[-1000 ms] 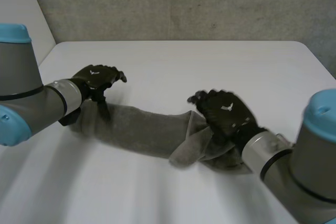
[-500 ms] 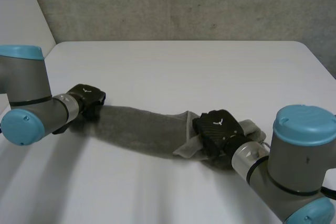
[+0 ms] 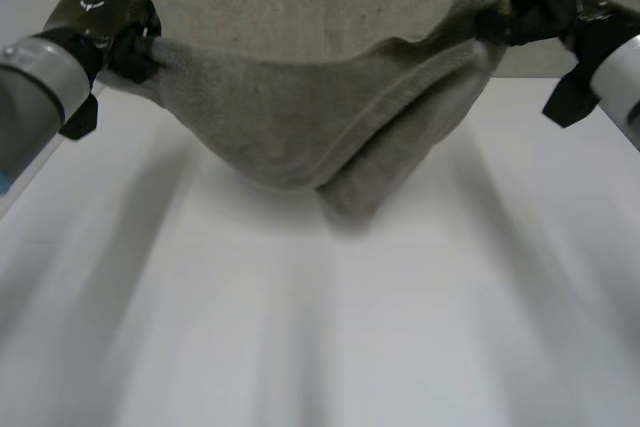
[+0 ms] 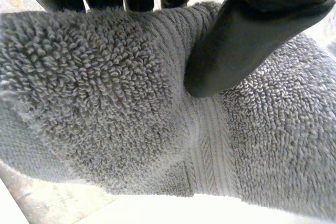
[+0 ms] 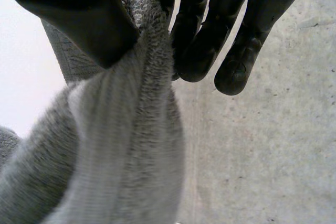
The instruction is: Fold the towel.
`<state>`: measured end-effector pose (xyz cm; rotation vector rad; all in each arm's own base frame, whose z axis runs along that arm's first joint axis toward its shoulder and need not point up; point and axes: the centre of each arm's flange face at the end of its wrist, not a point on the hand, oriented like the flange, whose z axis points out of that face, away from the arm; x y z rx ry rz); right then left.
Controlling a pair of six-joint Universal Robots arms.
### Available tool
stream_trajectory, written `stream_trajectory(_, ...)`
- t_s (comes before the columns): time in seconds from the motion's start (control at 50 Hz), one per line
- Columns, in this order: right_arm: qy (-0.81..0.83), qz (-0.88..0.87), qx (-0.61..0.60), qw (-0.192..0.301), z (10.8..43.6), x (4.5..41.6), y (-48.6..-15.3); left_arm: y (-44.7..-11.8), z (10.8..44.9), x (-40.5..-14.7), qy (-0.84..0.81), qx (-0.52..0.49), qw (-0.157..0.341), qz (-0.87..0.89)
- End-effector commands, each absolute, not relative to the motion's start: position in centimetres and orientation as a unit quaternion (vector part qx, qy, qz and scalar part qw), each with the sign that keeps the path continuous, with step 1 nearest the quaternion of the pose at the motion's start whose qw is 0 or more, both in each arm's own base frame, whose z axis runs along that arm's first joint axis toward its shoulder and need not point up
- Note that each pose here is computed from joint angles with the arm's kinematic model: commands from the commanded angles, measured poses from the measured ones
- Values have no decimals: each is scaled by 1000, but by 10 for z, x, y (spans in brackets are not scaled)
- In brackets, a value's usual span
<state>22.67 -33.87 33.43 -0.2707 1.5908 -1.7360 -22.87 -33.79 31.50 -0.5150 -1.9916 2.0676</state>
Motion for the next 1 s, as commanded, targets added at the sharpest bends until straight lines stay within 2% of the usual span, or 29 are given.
stream_trajectory(0.02, 690, -587, -119, 407, 292, 212, -333, -301, 258, -223, -710, -190, 131, 665)
stream_trajectory(0.08, 706, -567, -129, 404, 276, 213, -328, -280, 231, -222, -726, -205, 149, 640)
stream_trajectory(0.12, 732, -544, -159, 378, 250, 212, -319, -271, 218, -219, -734, -209, 155, 627)
stream_trajectory(0.2, 756, -524, -193, 341, 233, 209, -306, -255, 186, -210, -761, -211, 165, 591)
stream_trajectory(0.32, 788, -471, -270, 291, 203, 209, -287, -249, 174, -210, -768, -238, 155, 575)
stream_trajectory(0.42, 795, -464, -278, 274, 204, 208, -285, -264, 189, -204, -749, -260, 118, 598)
stream_trajectory(0.6, 790, -479, -278, 262, 200, 207, -288, -294, 227, -209, -714, -259, 114, 641)
stream_trajectory(0.76, 790, -478, -279, 263, 192, 208, -284, -321, 203, -218, -762, -262, 127, 579)
stream_trajectory(0.84, 791, -477, -278, 262, 191, 207, -284, -333, 178, -219, -806, -260, 135, 515)
stream_trajectory(1.0, 792, -477, -278, 261, 189, 206, -284, -325, 156, -218, -855, -256, 147, 427)
